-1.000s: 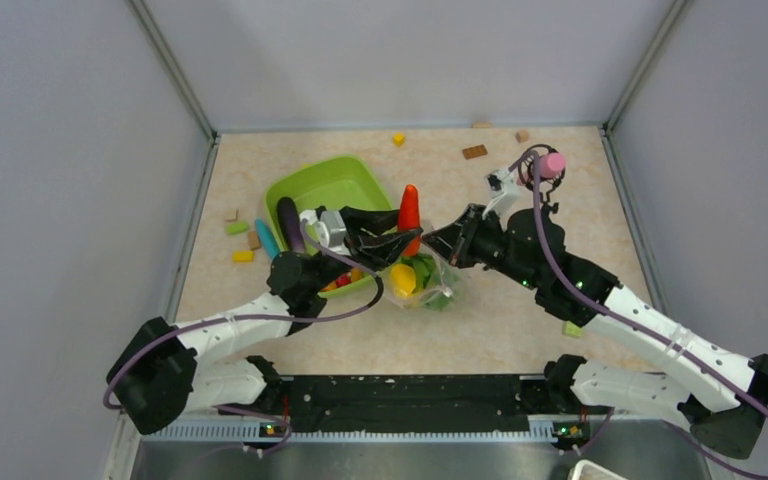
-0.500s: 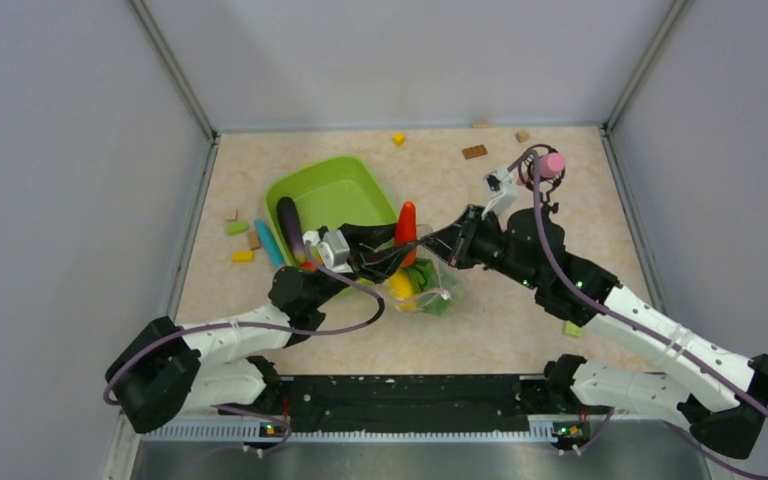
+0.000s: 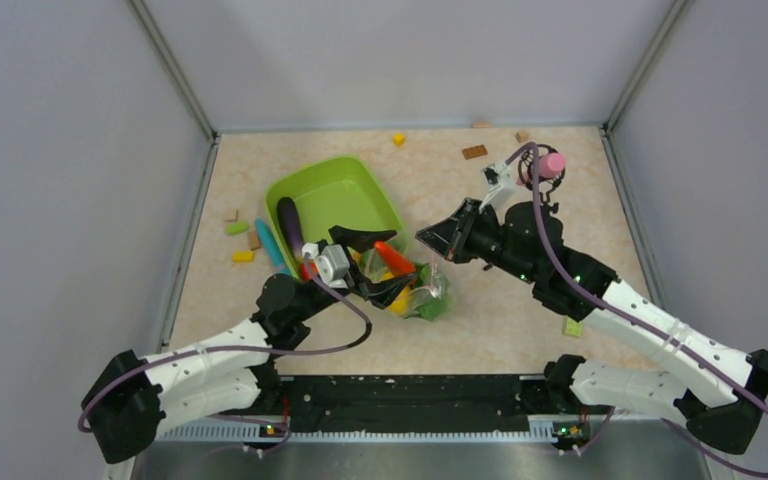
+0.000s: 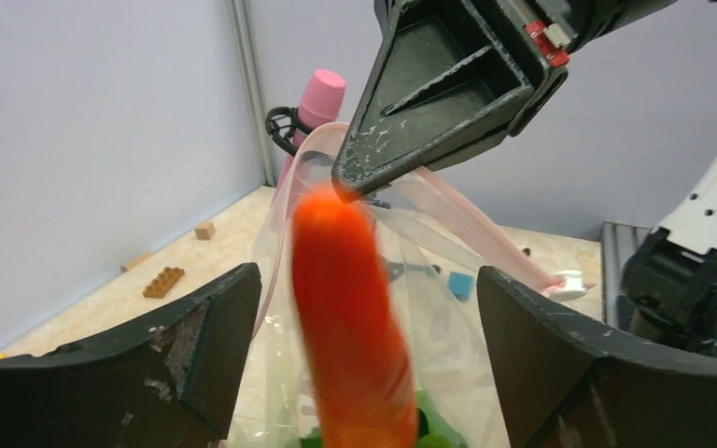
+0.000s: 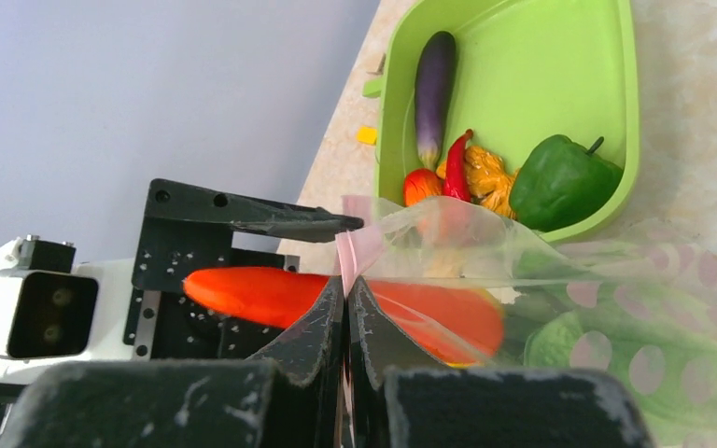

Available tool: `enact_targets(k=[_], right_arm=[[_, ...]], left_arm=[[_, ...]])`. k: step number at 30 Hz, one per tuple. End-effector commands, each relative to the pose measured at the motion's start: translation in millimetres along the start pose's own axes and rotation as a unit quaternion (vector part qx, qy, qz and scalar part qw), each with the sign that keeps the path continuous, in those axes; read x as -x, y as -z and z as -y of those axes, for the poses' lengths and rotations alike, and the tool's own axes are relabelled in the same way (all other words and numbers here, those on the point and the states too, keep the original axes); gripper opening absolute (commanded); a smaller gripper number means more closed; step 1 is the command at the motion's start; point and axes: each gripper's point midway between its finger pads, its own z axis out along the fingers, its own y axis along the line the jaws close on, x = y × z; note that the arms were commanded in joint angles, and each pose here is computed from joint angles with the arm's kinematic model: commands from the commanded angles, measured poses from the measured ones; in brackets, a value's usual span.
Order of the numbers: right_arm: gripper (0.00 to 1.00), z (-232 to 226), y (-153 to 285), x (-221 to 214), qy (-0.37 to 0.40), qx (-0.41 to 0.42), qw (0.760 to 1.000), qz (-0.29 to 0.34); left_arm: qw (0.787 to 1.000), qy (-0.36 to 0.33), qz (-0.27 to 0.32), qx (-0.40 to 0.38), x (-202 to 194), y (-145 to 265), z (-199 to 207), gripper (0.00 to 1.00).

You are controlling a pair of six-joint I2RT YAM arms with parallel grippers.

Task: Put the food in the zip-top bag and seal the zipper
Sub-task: Place the fake vegetable in the zipper food storage bag.

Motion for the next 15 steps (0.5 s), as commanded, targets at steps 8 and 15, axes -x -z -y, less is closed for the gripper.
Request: enact_targets(k=[8, 15], right_arm=[[0.0, -39.2, 7.3, 38.7, -0.008, 0.053, 0.997, 0.053], [0.0, -35.6, 8.8, 42.3, 0.0, 0.045, 0.997, 0.062]], left_arm=[[0.995, 0.086, -0.023, 0.033, 42.0, 15.2, 2.5, 0.98], [0.976, 0.177, -0.079, 0.102, 40.3, 32.5, -5.5, 0.98]])
